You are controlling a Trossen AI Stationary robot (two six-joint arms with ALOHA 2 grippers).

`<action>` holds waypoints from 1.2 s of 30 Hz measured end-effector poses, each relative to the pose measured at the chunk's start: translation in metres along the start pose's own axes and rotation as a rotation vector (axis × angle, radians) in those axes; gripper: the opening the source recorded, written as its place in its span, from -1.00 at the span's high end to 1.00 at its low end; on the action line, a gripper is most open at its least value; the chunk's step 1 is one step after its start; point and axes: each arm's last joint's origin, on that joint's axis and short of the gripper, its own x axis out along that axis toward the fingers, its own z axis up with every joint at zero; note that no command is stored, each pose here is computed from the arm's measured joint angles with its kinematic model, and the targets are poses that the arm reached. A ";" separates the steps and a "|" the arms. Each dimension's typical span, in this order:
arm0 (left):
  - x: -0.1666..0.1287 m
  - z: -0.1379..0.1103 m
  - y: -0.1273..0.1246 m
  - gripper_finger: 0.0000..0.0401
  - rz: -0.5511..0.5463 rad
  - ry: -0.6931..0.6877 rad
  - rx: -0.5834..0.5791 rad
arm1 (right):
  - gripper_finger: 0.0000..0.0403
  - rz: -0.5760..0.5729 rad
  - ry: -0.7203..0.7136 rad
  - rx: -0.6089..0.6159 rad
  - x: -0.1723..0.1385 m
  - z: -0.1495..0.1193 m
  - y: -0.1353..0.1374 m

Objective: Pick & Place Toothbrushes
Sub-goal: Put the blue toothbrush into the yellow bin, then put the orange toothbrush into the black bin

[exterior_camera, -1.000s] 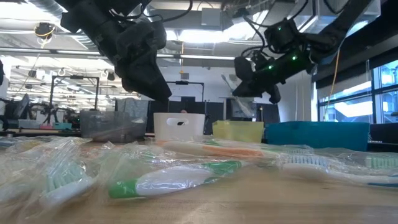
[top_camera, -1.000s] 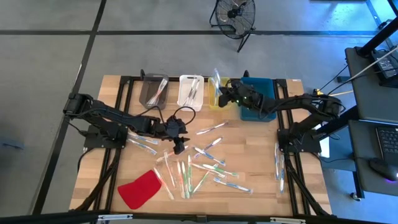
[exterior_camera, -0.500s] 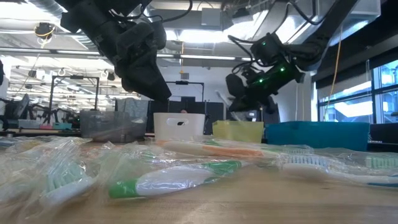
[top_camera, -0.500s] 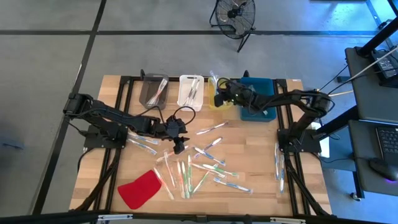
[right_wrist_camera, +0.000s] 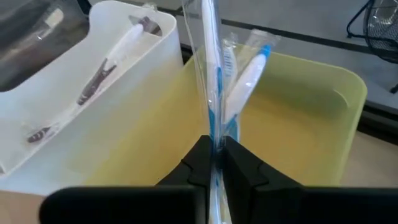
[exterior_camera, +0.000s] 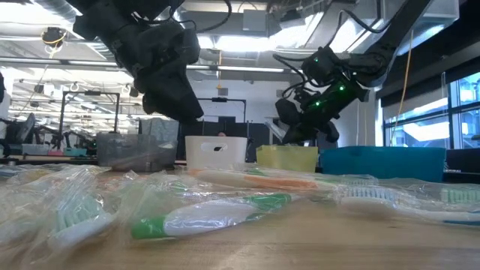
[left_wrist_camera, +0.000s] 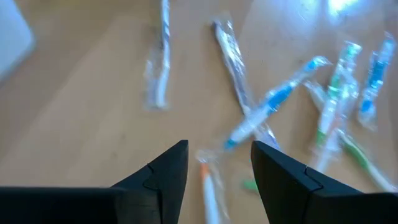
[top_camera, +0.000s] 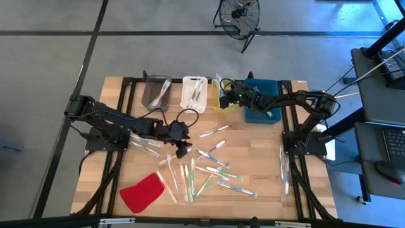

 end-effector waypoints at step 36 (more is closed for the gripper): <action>-0.024 -0.066 -0.062 0.15 -0.283 0.206 0.969 | 0.21 0.043 0.044 -0.026 -0.005 0.002 -0.002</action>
